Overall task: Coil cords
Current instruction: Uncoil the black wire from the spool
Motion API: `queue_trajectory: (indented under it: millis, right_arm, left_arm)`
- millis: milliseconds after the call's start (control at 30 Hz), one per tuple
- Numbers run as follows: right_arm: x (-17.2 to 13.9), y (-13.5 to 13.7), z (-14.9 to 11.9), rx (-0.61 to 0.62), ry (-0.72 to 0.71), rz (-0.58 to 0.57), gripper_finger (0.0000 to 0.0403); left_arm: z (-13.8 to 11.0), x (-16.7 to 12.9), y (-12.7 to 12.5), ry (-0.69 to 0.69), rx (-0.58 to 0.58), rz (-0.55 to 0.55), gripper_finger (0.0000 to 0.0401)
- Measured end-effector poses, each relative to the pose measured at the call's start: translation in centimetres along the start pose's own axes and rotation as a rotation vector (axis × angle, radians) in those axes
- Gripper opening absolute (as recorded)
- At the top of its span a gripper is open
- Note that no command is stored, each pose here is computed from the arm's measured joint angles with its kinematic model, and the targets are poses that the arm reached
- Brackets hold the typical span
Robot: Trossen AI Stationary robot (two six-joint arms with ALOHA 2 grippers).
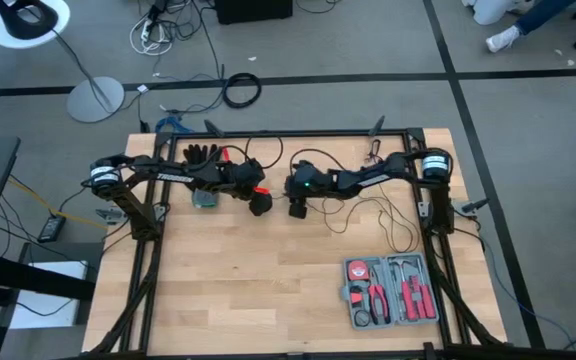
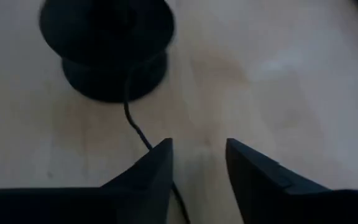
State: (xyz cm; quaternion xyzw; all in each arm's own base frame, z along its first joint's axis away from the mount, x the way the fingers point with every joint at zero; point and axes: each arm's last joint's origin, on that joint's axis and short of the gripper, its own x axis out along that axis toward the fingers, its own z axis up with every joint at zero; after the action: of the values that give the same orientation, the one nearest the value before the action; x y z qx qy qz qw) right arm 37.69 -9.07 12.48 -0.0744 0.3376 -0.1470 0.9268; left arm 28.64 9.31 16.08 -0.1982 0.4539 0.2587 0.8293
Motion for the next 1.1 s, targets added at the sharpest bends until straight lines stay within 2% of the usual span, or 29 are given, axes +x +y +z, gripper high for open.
queue_trajectory:
  millis: [167,300,367,533,700,800,933,1033,1100]
  right_arm:
    - [1.3,0.4,-0.4,0.015,0.063,0.087,0.0119]
    - [0.8,0.4,-0.4,0.015,0.102,0.14,0.0036]
    - [0.4,0.3,-0.4,0.014,0.127,0.172,0.001]
    - [-1.2,0.0,-0.7,0.013,0.246,0.189,0.0006]
    - [-3.6,-0.3,-1.3,0.005,0.432,0.217,0.0003]
    - [-5.6,-0.2,-2.0,-0.014,0.591,0.246,0.0002]
    - [-8.9,0.0,-3.7,-0.05,0.915,0.282,0.0001]
    - [-10.7,-0.2,-4.4,-0.053,1.095,0.115,0.0001]
    - [-10.9,-0.4,-4.4,-0.055,1.096,0.046,0.0001]
  left_arm:
    - [0.0,0.0,0.0,0.003,0.0,0.001,0.0264]
    - [0.0,0.0,0.0,-0.002,-0.001,0.0,0.0264]
    - [0.0,0.0,0.0,-0.001,0.0,0.001,0.0264]
    - [0.0,0.0,0.0,-0.001,0.003,0.002,0.0264]
    - [0.0,0.0,0.0,0.001,0.004,0.005,0.0264]
    - [0.0,0.0,0.0,0.003,0.005,0.007,0.0264]
    - [-0.1,0.0,0.1,0.012,0.006,0.009,0.0264]
    - [-0.1,0.0,0.1,0.012,0.005,0.01,0.0264]
    - [-0.1,0.0,0.1,0.012,0.005,0.01,0.0264]
